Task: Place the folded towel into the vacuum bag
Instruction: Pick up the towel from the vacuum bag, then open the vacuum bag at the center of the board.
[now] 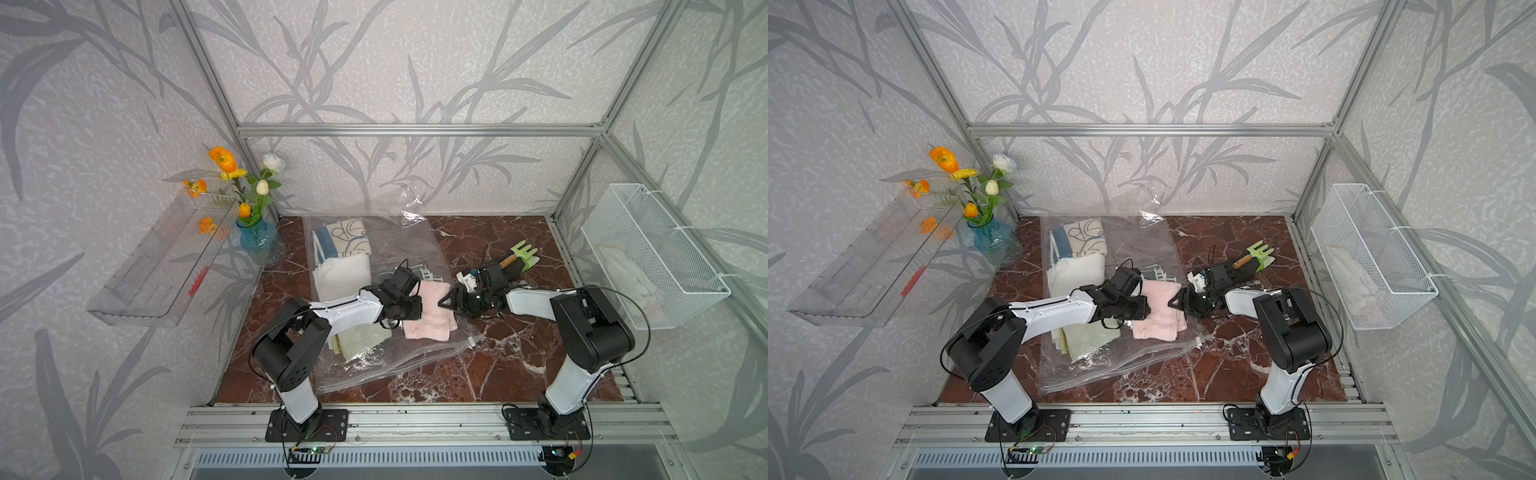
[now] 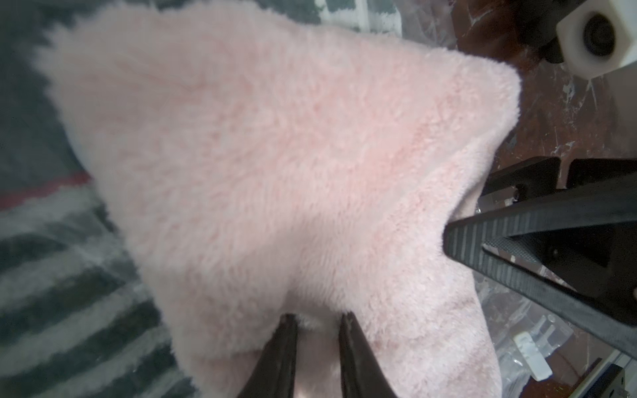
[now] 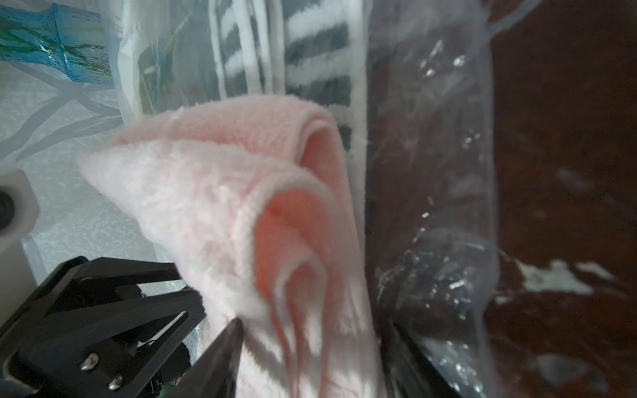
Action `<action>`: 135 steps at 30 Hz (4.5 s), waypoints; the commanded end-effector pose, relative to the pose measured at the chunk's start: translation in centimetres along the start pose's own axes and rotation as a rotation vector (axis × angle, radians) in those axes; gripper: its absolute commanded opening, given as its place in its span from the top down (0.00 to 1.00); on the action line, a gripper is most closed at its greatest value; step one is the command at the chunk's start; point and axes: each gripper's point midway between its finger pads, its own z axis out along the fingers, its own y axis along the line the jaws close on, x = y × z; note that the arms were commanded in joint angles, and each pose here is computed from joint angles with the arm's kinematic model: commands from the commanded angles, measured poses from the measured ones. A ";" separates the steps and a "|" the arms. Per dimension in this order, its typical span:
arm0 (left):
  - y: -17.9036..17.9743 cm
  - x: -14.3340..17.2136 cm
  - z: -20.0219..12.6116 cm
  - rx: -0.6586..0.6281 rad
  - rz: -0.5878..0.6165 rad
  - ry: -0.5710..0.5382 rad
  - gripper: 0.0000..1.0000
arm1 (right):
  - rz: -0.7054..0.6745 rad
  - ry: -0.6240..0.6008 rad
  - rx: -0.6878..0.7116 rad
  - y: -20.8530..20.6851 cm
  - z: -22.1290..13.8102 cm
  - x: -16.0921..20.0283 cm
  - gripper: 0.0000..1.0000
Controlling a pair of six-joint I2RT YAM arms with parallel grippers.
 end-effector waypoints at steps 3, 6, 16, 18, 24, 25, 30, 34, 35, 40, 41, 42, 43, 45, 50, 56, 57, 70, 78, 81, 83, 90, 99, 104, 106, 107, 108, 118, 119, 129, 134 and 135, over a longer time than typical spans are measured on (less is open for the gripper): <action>1.5 1.1 -0.9 -0.035 -0.034 0.010 0.75 | 0.069 0.015 0.033 -1.8 2.2 1.5 0.45; 0.9 0.4 -1.9 -0.019 -0.030 -0.011 0.75 | 0.074 -0.017 0.030 -1.6 1.9 1.2 0.65; -1.9 -2.6 -2.6 0.053 -0.007 -0.072 0.74 | -0.092 -0.056 0.181 1.1 -1.5 0.7 0.91; -1.1 -2.4 -1.2 0.034 -0.011 -0.065 0.74 | -0.156 -0.070 0.264 1.9 -2.2 0.7 0.92; 0.8 -0.4 0.4 -0.008 -0.035 -0.012 0.75 | -0.318 -0.107 0.469 4.3 -3.4 0.7 0.95; 1.0 -0.3 0.1 -0.010 -0.038 -0.020 0.75 | -0.337 -0.112 0.482 4.8 -3.4 0.7 0.95; 2.1 0.3 -0.5 -0.025 -0.051 -0.033 0.75 | -0.443 -0.112 0.498 8.5 -2.1 1.5 0.96; 1.8 0.2 -2.5 0.019 -0.085 -0.047 0.75 | -0.449 -0.091 0.590 8.3 -1.0 1.8 0.96; 2.0 0.3 -3.4 0.019 -0.089 -0.058 0.75 | -0.449 -0.103 0.613 7.9 -1.2 1.6 0.97; 5.9 2.3 -5.7 -0.083 -0.165 -0.073 0.75 | -0.548 -0.122 0.699 7.1 -1.1 0.9 0.97; 6.1 2.7 -5.3 -0.076 -0.179 -0.071 0.75 | -0.569 -0.127 0.687 7.7 -0.8 0.9 0.98; 5.9 3.1 -4.7 -0.045 -0.185 -0.064 0.75 | -0.595 -0.130 0.675 8.5 -0.4 1.1 0.98; 5.5 3.2 -4.3 -0.017 -0.185 -0.054 0.75 | -0.617 -0.129 0.672 9.2 0.0 1.4 0.98; 5.1 3.3 -3.5 0.017 -0.194 -0.045 0.75 | -0.647 -0.124 0.661 10.6 0.8 2.0 0.98; 3.8 2.7 -2.7 0.089 -0.200 -0.053 0.75 | -0.606 -0.071 0.563 12.1 3.9 3.9 0.97; 4.2 2.8 -3.5 0.084 -0.192 -0.057 0.75 | -0.537 -0.016 0.470 11.7 7.0 5.7 0.85; 4.5 3.0 -3.8 0.077 -0.196 -0.058 0.75 | -0.532 -0.006 0.489 10.9 7.2 5.8 0.79; 8.1 3.3 -11.6 -0.035 -0.196 -0.152 0.74 | -0.602 0.130 0.743 3.6 7.8 7.6 0.27; 6.8 2.5 -12.6 0.018 -0.165 -0.177 0.73 | -0.707 0.164 1.050 -1.8 5.4 3.8 0.53; 6.2 2.5 -12.3 0.033 -0.151 -0.147 0.73 | -0.725 0.134 1.056 -1.8 4.6 1.7 0.75; 6.0 2.4 -12.1 0.030 -0.135 -0.141 0.70 | -0.723 0.107 1.001 -1.0 4.2 0.4 0.82; 4.2 2.5 -10.8 -0.006 0.004 -0.077 0.56 | -0.675 -0.046 0.769 4.8 -0.3 -4.2 0.92; -1.8 3.4 -7.2 -0.032 0.257 0.036 0.43 | -0.371 -0.186 0.485 5.1 -10.6 -4.6 0.95; -5.1 4.5 -4.1 -0.104 0.430 0.114 0.37 | -0.215 -0.222 0.440 1.9 -14.8 -2.5 0.95; -5.9 4.7 -3.0 -0.140 0.491 0.138 0.37 | -0.183 -0.240 0.447 0.6 -15.7 -1.8 0.95; -6.0 4.8 -2.4 -0.162 0.520 0.151 0.37 | -0.171 -0.248 0.445 0.2 -16.1 -1.5 0.95; -6.0 4.9 -1.8 -0.179 0.539 0.164 0.37 | -0.161 -0.253 0.445 -0.1 -16.3 -1.3 0.95; -4.6 4.6 1.3 -0.328 0.689 0.213 0.49 | -0.120 -0.161 0.377 -1.0 -15.0 1.5 0.95; -4.3 3.9 1.2 -0.361 0.697 0.189 0.56 | -0.117 -0.154 0.373 -1.1 -14.8 1.8 0.95; -6.4 -1.1 -4.6 -0.299 0.594 -0.008 0.96 | -0.350 -0.064 0.370 1.4 -11.7 7.9 0.95; -7.8 -3.0 -7.3 -0.224 0.503 -0.103 0.98 | -0.545 -0.006 0.369 3.5 -8.5 10.8 0.95; -8.2 -3.3 -7.6 -0.208 0.492 -0.116 0.98 | -0.574 0.011 0.366 3.7 -7.9 11.2 0.95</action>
